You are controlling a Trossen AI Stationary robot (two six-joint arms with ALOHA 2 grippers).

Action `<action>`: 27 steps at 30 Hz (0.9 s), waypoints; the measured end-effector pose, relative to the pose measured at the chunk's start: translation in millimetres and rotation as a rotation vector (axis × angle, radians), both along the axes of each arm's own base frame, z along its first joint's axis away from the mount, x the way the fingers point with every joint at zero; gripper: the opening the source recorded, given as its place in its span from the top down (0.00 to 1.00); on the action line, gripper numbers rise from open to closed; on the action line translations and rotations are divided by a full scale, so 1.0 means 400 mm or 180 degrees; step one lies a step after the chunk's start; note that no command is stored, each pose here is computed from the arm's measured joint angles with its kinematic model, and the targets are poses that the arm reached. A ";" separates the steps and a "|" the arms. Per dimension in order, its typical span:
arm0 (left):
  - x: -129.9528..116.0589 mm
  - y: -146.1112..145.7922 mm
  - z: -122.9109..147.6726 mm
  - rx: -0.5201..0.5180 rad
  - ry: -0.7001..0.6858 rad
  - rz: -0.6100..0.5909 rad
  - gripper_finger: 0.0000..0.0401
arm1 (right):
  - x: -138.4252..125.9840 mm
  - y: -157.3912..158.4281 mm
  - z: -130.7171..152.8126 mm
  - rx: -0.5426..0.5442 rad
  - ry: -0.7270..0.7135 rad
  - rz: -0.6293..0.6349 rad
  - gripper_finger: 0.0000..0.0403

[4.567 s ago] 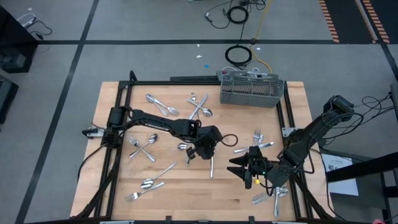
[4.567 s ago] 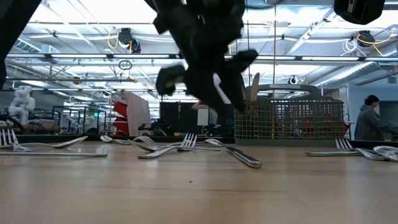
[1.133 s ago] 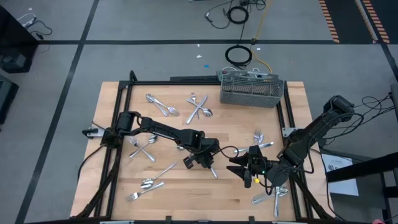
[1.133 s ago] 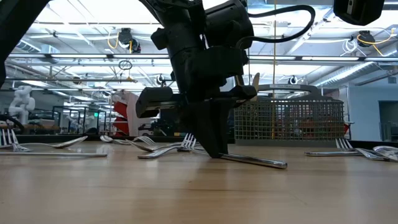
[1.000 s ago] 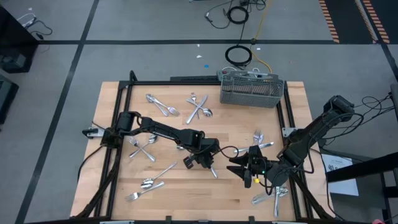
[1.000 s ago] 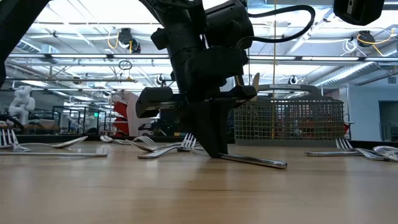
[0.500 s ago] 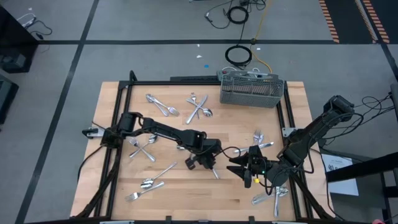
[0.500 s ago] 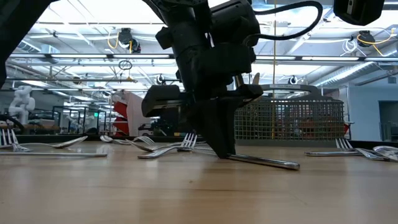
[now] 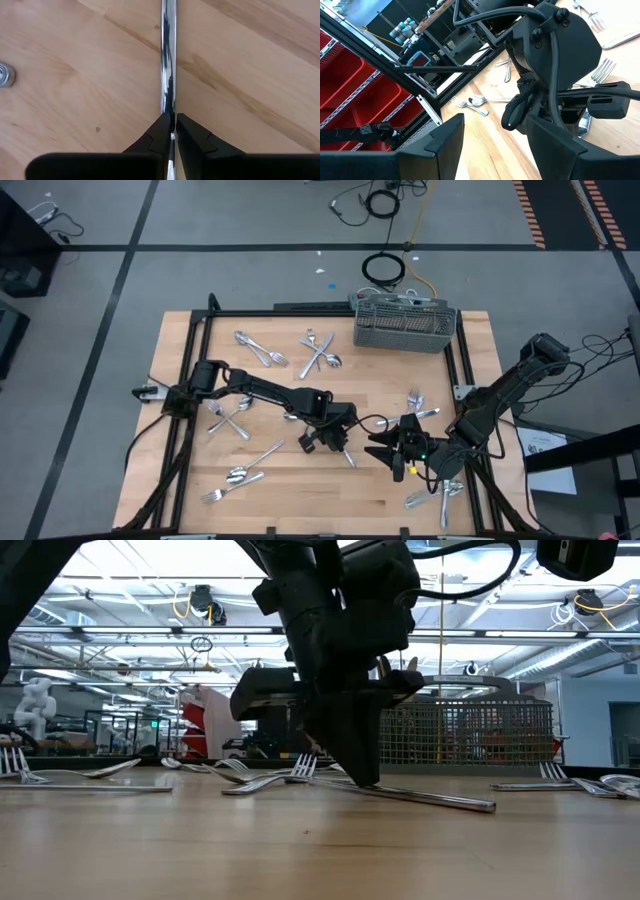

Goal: Sort silverware
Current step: Put the silver knife into the silverware basket

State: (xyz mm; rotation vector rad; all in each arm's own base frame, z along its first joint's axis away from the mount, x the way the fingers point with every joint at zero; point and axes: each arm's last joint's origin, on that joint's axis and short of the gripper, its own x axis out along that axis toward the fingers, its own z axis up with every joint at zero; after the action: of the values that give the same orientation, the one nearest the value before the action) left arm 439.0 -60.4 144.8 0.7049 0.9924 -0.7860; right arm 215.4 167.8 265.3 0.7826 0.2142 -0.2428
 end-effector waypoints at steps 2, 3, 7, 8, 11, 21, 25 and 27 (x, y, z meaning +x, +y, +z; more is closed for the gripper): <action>0.000 0.000 0.000 -0.0001 -0.0007 0.0000 0.90 | 0.000 0.000 0.000 0.0000 0.0000 0.0000 0.50; 0.001 0.000 0.000 -0.0002 -0.0021 0.0001 0.90 | 0.000 0.000 0.000 0.0000 0.0000 0.0000 0.50; 0.005 0.000 0.003 0.0001 -0.0071 0.0005 0.90 | 0.000 0.000 0.000 -0.0014 0.0002 0.0004 0.50; 0.005 -0.001 0.004 0.0001 -0.0073 0.0002 0.89 | 0.000 0.000 0.000 -0.0015 0.0003 0.0004 0.50; 0.004 -0.008 0.006 0.0038 -0.0068 0.0096 0.87 | 0.000 0.000 0.000 -0.0017 0.0003 0.0004 0.50; -0.007 -0.007 0.040 -0.0050 -0.0006 0.0389 0.66 | 0.000 0.000 -0.001 -0.0054 0.0015 0.0014 0.50; -0.003 0.003 0.018 -0.0132 0.0072 0.0386 0.63 | 0.000 0.000 -0.001 -0.0057 0.0017 0.0014 0.50; 0.004 0.006 0.015 -0.0155 0.0015 0.0392 0.63 | 0.000 0.000 -0.001 -0.0057 0.0017 0.0014 0.50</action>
State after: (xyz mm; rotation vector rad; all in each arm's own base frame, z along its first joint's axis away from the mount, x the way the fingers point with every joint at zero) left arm 440.5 -58.0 150.6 0.5945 1.0079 -0.7022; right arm 215.3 167.7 264.8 0.7639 0.2186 -0.2424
